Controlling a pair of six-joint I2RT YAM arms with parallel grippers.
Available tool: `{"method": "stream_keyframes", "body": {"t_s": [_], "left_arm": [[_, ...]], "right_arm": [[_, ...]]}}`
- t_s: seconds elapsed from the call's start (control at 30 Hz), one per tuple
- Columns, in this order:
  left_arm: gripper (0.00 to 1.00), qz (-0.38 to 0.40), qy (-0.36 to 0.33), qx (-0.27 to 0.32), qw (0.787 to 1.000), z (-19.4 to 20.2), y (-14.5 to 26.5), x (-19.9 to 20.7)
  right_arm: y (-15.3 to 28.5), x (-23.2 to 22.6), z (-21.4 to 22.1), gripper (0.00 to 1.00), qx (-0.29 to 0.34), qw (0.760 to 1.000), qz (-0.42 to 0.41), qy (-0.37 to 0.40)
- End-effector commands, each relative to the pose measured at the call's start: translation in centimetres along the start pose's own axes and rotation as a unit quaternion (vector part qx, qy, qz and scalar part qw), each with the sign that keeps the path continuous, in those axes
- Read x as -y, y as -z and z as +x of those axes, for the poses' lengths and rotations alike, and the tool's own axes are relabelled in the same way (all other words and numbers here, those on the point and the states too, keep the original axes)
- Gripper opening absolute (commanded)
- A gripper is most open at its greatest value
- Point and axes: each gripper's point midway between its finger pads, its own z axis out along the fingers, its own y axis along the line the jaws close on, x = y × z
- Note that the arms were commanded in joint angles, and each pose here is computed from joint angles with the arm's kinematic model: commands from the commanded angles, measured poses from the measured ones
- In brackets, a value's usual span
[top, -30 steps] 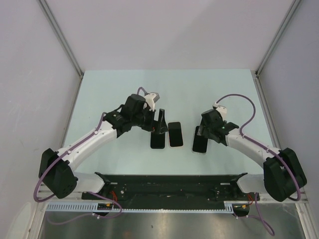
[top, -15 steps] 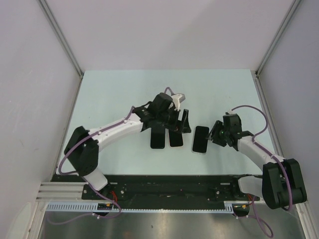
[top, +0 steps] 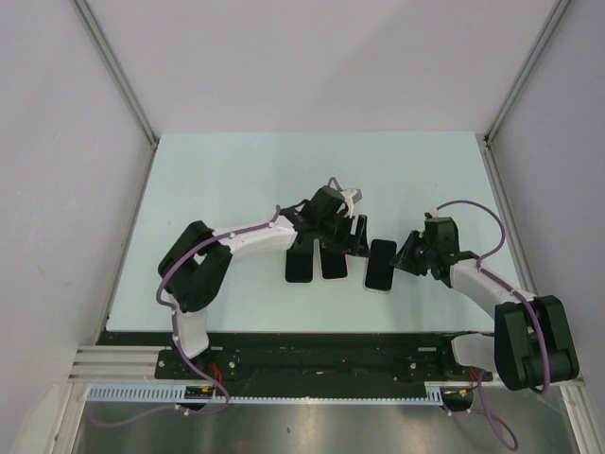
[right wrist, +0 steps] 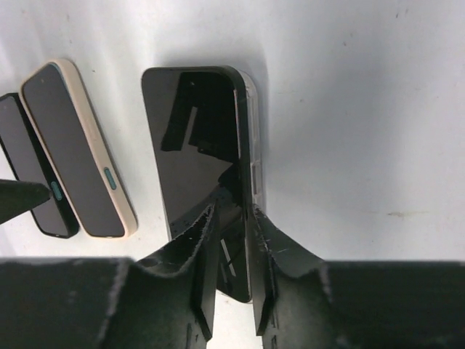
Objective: Put the phone into the phone case
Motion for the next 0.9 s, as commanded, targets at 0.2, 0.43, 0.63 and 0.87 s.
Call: {"method": "stream_keyframes", "body": {"t_s": [0.2,0.43,0.63,0.87], "left_arm": [[0.71,0.019,0.013,0.006,1.000,-0.5,-3.2,0.0],[0.68,0.016,0.023,-0.010,1.000,0.3,-4.9,-1.0],[0.66,0.011,0.029,-0.019,0.999,0.9,-5.8,-1.7],[0.65,0.002,0.033,-0.024,0.999,0.8,-7.2,-2.3]], "right_arm": [[-1.4,1.2,0.7,0.16,-0.002,1.000,0.006,0.001],[-1.9,1.6,1.4,0.10,-0.013,1.000,0.008,-0.008],[-0.3,1.1,0.2,0.33,0.012,1.000,0.000,-0.023],[0.3,1.8,-0.5,0.47,0.023,0.999,0.000,-0.028]]}}
